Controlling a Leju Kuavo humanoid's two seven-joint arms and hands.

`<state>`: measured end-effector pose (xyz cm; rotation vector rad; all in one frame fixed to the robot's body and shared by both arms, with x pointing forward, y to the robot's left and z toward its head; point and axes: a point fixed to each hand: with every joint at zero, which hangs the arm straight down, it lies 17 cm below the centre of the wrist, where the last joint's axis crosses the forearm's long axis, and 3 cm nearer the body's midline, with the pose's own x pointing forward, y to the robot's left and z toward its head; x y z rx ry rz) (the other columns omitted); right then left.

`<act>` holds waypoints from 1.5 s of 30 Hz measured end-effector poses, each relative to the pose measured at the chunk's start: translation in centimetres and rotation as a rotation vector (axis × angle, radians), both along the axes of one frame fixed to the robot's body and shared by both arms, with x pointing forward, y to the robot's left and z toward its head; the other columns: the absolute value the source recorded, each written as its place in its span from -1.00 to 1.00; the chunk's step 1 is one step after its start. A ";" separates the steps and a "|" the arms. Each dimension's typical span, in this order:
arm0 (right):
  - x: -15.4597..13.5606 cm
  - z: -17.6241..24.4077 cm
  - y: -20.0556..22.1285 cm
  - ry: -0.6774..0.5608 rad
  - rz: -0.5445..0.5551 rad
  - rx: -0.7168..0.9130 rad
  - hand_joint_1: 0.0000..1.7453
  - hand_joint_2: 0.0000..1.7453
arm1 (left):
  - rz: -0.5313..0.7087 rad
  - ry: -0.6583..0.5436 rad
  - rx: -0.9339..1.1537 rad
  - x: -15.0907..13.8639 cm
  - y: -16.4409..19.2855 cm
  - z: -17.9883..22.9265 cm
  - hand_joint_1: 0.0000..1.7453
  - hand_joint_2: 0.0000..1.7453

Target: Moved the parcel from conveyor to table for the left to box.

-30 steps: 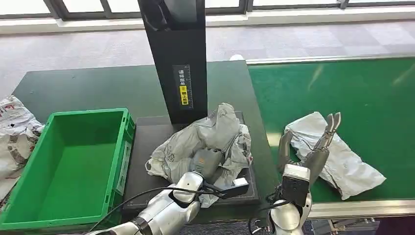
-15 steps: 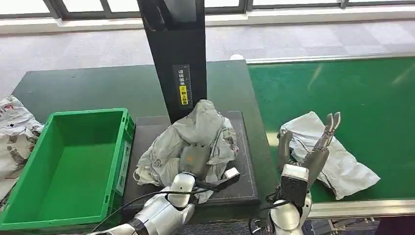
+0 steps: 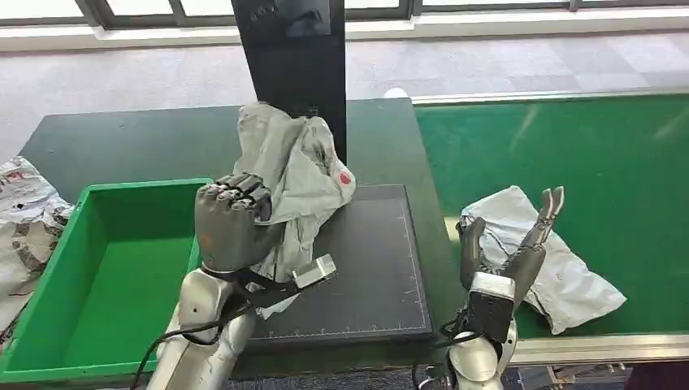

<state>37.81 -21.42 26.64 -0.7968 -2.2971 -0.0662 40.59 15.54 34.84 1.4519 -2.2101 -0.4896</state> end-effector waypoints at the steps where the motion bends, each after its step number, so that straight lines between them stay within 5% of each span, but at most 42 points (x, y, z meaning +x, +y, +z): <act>1: 0.0 0.0 0.0 0.001 0.000 0.002 -1.00 1.00 | 0.011 -0.061 -0.024 -1.0 1.7 1.9 1.00 1.00; 9: 0.2 -0.5 -0.2 0.014 0.004 0.027 -1.00 1.00 | 0.196 -0.275 -0.131 -7.2 12.0 7.4 1.00 1.00; 19: 0.3 -0.7 0.1 0.019 0.010 0.018 -1.00 1.00 | 0.353 -0.467 -0.165 -13.1 22.7 7.8 1.00 1.00; 28: 0.3 -0.8 0.3 0.021 0.011 0.005 -1.00 1.00 | 0.622 -0.288 -0.175 -12.5 30.7 1.3 1.00 1.00; 36: 0.3 -0.8 0.3 0.022 0.011 0.003 -1.00 1.00 | 0.699 -0.166 -0.188 -11.2 32.9 -2.3 1.00 1.00; 37: 0.3 -0.8 0.4 0.021 0.012 0.001 -1.00 1.00 | 0.710 -0.147 -0.194 -11.0 33.1 -2.7 -1.00 1.00; 42: 0.4 -0.7 1.1 0.025 0.037 -0.031 -1.00 1.00 | 0.839 0.024 -0.242 -9.3 34.6 -5.4 -1.00 1.00; 43: 0.4 -0.7 1.2 0.025 0.039 -0.036 -1.00 1.00 | 0.844 0.041 -0.238 -8.9 34.4 -5.6 -1.00 -1.00; 45: 0.5 -0.8 1.3 0.026 0.042 -0.039 -1.00 1.00 | 0.871 0.089 -0.245 -8.2 34.3 -6.4 -1.00 -1.00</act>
